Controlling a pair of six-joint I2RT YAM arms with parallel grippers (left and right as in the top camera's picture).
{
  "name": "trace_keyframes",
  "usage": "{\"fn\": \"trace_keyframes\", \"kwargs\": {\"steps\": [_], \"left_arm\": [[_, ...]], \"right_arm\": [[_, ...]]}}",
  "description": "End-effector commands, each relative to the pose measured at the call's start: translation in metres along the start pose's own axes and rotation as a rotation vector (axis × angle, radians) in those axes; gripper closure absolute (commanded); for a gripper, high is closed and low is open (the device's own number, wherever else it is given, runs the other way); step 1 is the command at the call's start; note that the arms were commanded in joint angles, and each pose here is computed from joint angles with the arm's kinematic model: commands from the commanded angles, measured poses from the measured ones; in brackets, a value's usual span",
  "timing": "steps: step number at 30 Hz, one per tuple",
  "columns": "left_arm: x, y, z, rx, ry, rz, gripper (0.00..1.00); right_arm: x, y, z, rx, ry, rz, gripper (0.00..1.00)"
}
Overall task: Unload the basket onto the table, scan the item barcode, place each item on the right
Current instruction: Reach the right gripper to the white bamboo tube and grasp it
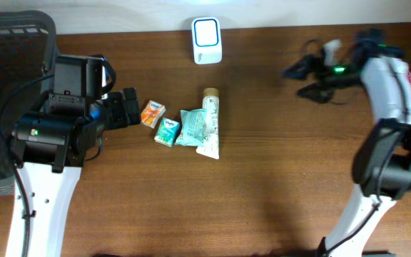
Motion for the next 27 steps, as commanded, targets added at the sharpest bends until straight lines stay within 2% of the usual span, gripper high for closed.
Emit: {"fn": "trace_keyframes", "kwargs": {"steps": [1,3,8,12,17,18,21,23,27], "left_arm": [[0.003,-0.002,0.001,0.003,-0.011,-0.012,0.01],[0.003,-0.002,0.001,0.003,-0.011,-0.012,0.01],[0.003,-0.002,0.001,0.003,-0.011,-0.012,0.01],[0.003,-0.002,0.001,0.003,-0.011,-0.012,0.01],[0.003,-0.002,0.001,0.003,-0.011,-0.012,0.01],[0.003,-0.002,0.001,0.003,-0.011,-0.012,0.01],[0.003,-0.002,0.001,0.003,-0.011,-0.012,0.01],[0.003,-0.002,0.001,0.003,-0.011,-0.012,0.01],[0.003,-0.002,0.001,0.003,-0.011,-0.012,0.01]], "right_arm": [[-0.025,0.056,0.017,-0.25,-0.202,0.131,0.11],[-0.039,0.09,0.044,-0.295,-0.309,0.172,0.12],[-0.064,0.136,0.069,-0.645,-0.33,0.101,0.23],[-0.082,0.164,0.091,-0.705,-0.377,0.059,0.34],[-0.096,0.201,0.084,-0.716,-0.396,0.091,0.38],[-0.096,0.204,0.081,-0.722,-0.393,0.099,0.43],[-0.094,0.206,0.063,-0.8,-0.394,0.099,0.68],[-0.09,0.196,0.053,-0.889,-0.4,0.084,0.71],[-0.079,0.157,0.019,-1.044,-0.335,0.109,0.69]]}}
Point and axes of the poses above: each gripper's point midway between its finger pads, its own y axis out along the fingers, its own z axis along the line the jaws close on, x = y × z, the point moved 3 cm from there along -y, back along the fingers, and after that the axes turned 6 degrees about -y, right-handed, at the moved point
